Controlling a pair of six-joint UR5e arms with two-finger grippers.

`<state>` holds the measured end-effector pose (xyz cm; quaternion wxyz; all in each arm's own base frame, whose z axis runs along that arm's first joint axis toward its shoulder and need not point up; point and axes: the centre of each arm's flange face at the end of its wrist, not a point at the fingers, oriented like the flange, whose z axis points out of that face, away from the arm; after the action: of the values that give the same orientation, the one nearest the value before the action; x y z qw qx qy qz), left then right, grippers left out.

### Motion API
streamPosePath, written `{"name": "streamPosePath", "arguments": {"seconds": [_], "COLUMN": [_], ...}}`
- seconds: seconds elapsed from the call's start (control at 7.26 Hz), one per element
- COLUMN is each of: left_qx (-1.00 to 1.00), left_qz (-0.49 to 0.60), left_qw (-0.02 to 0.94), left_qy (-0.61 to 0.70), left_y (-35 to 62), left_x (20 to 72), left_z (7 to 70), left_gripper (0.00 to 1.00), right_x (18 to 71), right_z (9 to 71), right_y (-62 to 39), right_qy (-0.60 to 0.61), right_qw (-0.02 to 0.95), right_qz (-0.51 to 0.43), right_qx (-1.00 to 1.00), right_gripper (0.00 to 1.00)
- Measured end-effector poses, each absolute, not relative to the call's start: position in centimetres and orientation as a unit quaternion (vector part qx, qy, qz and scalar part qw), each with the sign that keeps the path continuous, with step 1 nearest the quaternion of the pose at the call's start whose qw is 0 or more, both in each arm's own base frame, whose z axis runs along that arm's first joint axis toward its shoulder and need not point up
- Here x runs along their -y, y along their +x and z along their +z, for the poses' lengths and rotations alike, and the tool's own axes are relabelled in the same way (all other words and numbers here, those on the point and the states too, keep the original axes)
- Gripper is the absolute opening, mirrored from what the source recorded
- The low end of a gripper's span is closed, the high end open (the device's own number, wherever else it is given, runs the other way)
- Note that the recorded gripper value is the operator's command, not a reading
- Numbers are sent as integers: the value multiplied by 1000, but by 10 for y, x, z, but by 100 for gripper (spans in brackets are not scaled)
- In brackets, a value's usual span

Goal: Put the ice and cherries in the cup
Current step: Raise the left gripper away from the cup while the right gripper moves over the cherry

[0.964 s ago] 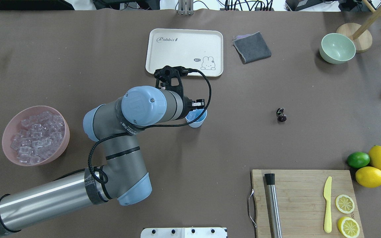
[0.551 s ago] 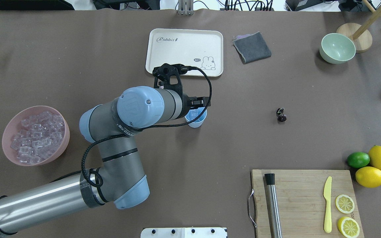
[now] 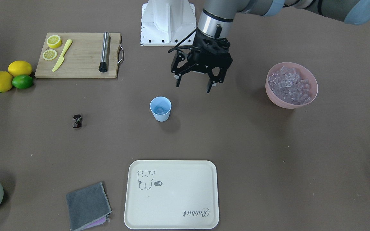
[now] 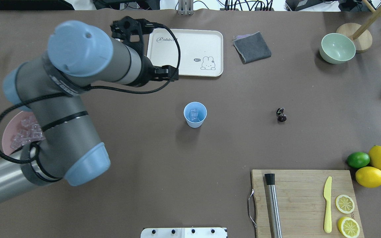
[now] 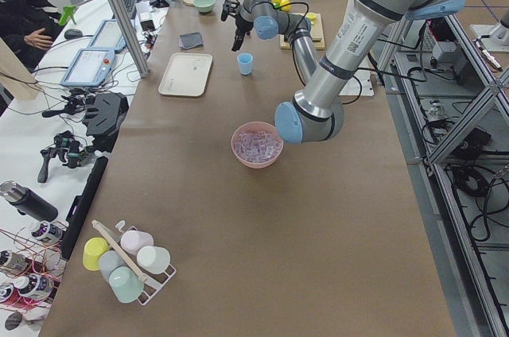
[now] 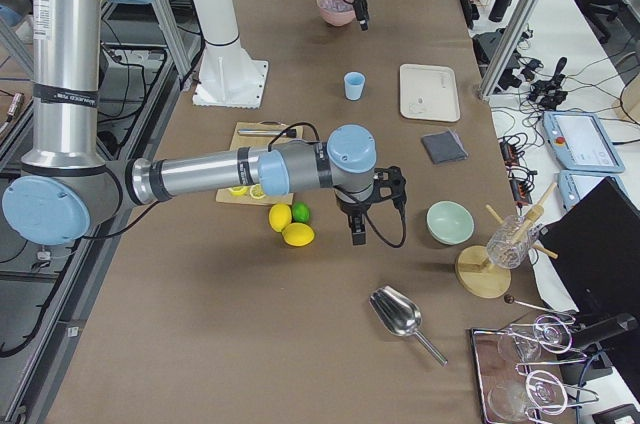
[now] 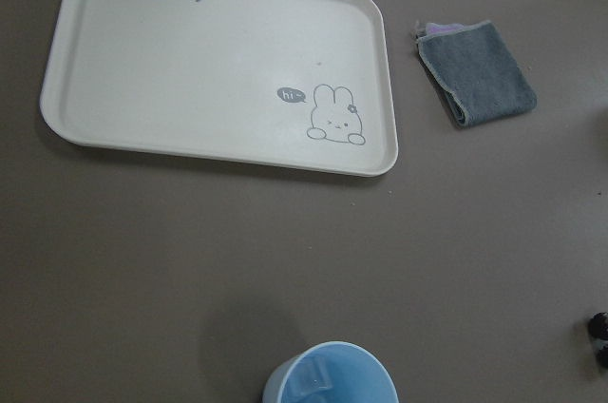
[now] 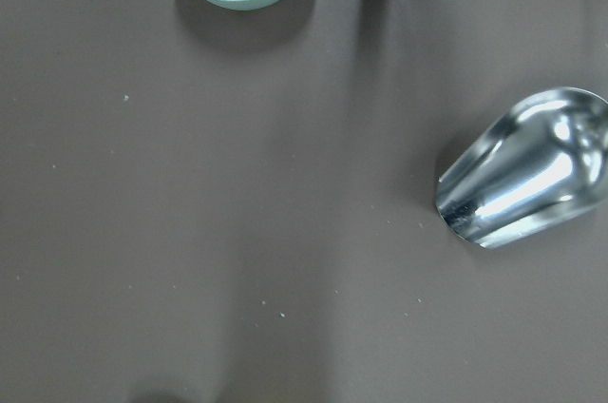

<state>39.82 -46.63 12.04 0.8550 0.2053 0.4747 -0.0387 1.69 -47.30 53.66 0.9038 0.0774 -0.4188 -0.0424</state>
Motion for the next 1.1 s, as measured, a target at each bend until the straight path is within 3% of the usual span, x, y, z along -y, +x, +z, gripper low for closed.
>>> {"name": "streamPosePath", "arguments": {"seconds": [0.41,0.83,1.1], "left_qx": [-445,-445,-446], "left_qz": [-28,-30,-30], "left_qw": [865,863,862], "left_qy": [228,237,238], "left_y": [295,277,273], "left_x": [482,483,480], "left_z": [160,159,160], "left_gripper": [98,97,98], "right_x": [526,529,516], "right_z": [461,413,388], "right_y": [-114,-211,-281], "right_qy": [90,103,110], "right_qw": [900,891,909], "right_qz": [-134,-199,-183], "right_qx": [404,396,359], "right_gripper": [100,100,100]}}
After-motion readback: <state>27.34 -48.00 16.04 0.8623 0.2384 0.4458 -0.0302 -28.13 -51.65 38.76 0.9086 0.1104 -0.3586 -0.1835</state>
